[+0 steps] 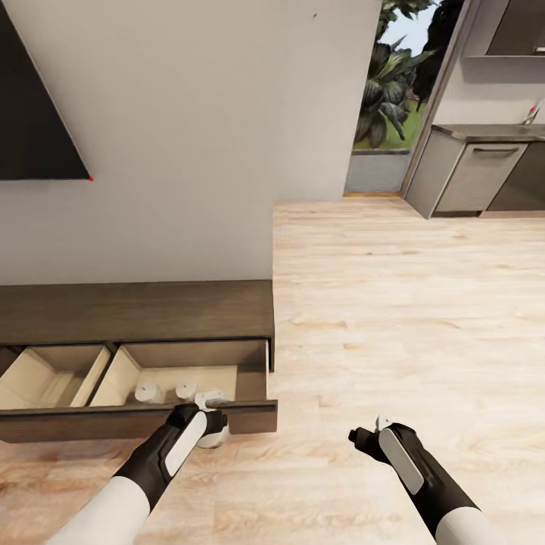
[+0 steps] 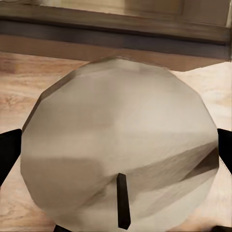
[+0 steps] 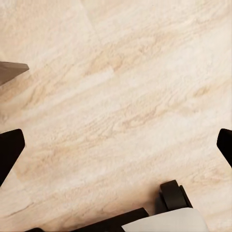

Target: Place each of the two pumpkins and all three candles from the living room inside a cabinet in the living room (use any cabinet), then make sure every cabinet is closed, and position the cauldron so it is next to a table in the living room.

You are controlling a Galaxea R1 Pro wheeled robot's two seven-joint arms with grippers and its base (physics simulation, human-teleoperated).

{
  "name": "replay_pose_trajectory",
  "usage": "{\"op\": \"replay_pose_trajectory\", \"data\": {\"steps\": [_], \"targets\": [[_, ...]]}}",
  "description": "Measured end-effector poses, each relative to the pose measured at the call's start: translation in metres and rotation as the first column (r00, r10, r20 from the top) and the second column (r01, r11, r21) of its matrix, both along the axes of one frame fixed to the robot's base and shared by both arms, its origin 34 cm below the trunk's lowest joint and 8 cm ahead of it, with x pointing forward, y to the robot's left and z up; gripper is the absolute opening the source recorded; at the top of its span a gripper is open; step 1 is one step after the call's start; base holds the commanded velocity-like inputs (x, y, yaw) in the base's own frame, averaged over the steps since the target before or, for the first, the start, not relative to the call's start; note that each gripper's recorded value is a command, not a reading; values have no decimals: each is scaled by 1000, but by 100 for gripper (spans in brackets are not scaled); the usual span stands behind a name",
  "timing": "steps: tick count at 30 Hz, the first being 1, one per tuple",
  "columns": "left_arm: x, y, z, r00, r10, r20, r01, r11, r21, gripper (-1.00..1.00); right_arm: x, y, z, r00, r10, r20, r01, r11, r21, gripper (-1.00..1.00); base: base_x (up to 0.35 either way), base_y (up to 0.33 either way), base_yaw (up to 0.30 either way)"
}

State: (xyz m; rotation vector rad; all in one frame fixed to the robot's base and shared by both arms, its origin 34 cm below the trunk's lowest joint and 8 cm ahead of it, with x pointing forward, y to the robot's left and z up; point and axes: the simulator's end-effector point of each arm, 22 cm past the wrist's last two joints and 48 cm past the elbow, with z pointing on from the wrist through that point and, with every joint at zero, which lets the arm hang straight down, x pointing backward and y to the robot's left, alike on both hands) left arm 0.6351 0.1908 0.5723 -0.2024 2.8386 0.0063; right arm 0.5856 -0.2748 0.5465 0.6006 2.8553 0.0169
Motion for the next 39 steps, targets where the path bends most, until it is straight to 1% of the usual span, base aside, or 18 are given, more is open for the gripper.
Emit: {"op": "replay_pose_trajectory", "data": {"steps": [21, 33, 39], "targets": [[0, 0, 0, 1000, 0, 0, 0, 1000, -1, -100, 0, -1, 0, 1000, -1, 0, 1, 1000, -1, 100, 317, 0, 0], [0, 0, 0, 1000, -1, 0, 1, 1000, 0, -100, 0, -1, 0, 1000, -1, -1, 1, 1000, -1, 100, 158, 0, 0], [0, 0, 0, 1000, -3, 0, 3, 1000, 3, -100, 0, -2, 0, 1000, 0, -2, 0, 1000, -2, 100, 27, 0, 0]]}}
